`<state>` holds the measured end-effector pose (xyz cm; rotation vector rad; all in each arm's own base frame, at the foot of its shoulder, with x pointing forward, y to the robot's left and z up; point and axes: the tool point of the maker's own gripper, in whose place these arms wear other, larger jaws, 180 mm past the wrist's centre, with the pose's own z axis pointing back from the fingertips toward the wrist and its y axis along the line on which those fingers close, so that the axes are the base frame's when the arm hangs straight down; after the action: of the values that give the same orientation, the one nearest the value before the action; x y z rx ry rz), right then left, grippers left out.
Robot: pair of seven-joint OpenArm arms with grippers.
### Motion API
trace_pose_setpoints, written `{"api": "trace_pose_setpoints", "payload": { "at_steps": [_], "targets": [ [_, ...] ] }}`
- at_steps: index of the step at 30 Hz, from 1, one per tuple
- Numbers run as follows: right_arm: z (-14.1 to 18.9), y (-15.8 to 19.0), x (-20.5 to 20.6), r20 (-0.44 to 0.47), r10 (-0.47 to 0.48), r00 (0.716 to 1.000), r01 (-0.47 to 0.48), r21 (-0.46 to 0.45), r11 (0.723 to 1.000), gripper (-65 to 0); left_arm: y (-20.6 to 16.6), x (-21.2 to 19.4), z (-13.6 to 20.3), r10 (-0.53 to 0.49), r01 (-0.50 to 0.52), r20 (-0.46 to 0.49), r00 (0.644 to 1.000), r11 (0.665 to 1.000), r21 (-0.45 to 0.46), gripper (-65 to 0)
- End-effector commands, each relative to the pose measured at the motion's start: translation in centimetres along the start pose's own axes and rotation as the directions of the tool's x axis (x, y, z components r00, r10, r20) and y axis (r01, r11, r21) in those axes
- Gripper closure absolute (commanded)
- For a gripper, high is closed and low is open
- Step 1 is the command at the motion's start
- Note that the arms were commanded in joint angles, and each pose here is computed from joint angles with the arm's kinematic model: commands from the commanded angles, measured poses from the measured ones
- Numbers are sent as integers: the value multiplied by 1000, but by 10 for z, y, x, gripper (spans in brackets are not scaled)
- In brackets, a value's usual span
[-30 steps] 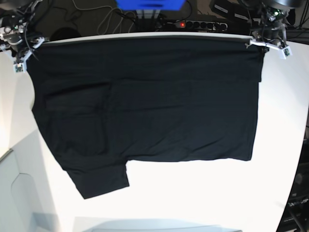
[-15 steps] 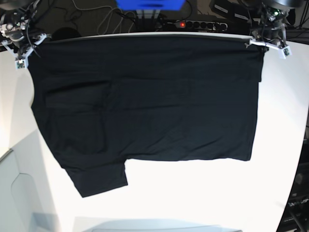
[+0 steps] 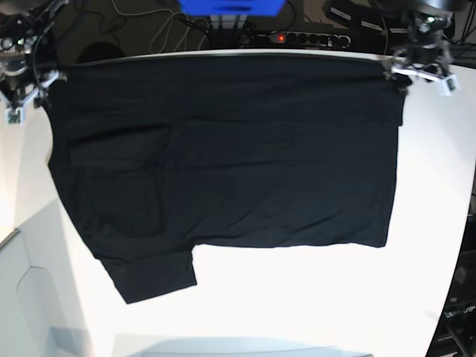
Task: Fold the T-shirt properly
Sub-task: 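Move both grippers to the shirt's side edges near the hem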
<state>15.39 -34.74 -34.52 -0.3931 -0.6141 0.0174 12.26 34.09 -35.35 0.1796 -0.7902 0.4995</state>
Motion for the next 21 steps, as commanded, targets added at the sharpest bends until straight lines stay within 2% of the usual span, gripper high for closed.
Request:
{"api": "trace_pose_setpoints", "payload": {
  "at_steps": [1,6,9,12,16,18,21],
  "targets": [
    [3,-9,14,42,9,999,-8,-25,1000,-298,2,17,5,-5,4,56,998,1000,8,-485],
    [-7,-3,77,190,-18,982,20,-13,1000,-299,1,71,-2,69,-74,217,974,997,15,-485],
    [-10,17,128,299,-6,954,-5,37,999,-301,-9,98,-10,100,-100,286,953,995,-13,-485],
    [-23,41,172,363,-21,931,-21,111,994,-301,-22,125,-13,139,-127,351,926,990,-55,-484],
    [-60,69,214,341,-2,940,-60,171,983,-302,-38,148,-29,194,-163,383,903,980,-111,-482],
    [-82,88,234,323,-36,946,-49,251,967,-302,-49,157,-45,172,-133,370,913,983,-128,-482],
    [-109,102,262,330,-108,938,-15,350,937,-302,-70,162,-74,127,-83,332,935,986,-146,-485]
  ]
}}
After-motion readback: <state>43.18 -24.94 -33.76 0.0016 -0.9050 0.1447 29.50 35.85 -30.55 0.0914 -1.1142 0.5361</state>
